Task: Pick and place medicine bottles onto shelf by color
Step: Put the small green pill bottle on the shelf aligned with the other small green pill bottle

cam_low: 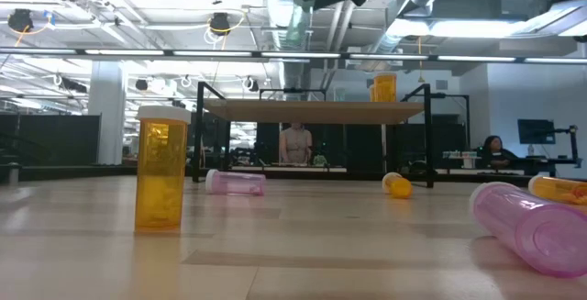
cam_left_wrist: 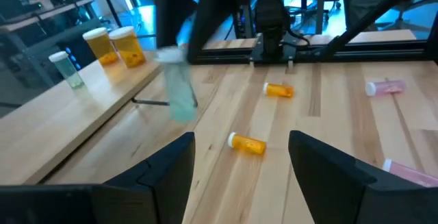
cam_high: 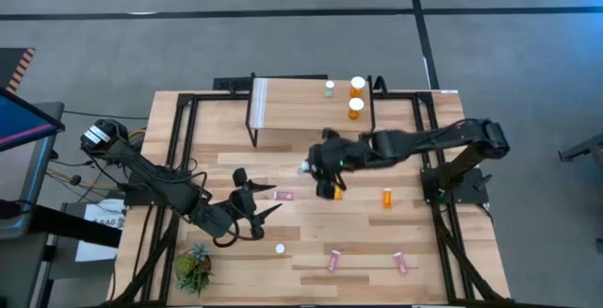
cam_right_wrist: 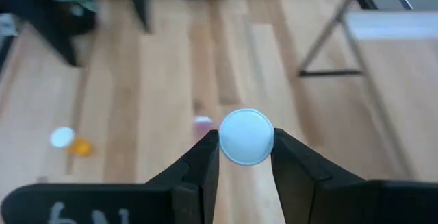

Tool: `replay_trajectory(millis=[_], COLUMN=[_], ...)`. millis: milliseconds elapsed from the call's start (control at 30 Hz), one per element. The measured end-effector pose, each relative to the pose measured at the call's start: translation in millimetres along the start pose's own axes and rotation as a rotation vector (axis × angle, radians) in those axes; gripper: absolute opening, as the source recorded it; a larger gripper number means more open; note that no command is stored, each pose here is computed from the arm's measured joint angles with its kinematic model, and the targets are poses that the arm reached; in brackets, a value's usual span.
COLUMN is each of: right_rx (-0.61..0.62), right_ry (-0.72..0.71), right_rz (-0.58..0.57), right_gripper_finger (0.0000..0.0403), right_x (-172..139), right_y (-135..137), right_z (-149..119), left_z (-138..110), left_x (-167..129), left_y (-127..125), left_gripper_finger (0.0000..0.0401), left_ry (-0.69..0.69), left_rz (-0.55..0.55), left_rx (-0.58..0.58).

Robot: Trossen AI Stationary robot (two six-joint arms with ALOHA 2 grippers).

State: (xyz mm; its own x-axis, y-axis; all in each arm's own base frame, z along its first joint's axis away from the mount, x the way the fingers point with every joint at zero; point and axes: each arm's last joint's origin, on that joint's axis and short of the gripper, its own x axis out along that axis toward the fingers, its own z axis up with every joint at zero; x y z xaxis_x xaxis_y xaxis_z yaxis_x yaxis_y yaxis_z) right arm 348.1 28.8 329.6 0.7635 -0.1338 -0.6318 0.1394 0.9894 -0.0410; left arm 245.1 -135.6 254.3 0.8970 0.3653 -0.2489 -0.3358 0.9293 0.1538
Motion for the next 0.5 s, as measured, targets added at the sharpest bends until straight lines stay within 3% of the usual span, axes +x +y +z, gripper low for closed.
replay_trajectory(millis=[300,500], right_rx=[0.122,0.218], right_ry=[0.107,0.12], right_rz=[-0.184,-0.216], right_gripper_finger=[0.0133,0.0133], right_x=[-22,-24], right_y=[-83,-131], right_z=[19,15], left_z=[0,0], left_x=[0,0], left_y=[0,0], left_gripper_finger=[0.0224,0.0224], left_ry=[0.001,0.001], left_rz=[-0.006,-0.006], left_rx=[-0.002,-0.004])
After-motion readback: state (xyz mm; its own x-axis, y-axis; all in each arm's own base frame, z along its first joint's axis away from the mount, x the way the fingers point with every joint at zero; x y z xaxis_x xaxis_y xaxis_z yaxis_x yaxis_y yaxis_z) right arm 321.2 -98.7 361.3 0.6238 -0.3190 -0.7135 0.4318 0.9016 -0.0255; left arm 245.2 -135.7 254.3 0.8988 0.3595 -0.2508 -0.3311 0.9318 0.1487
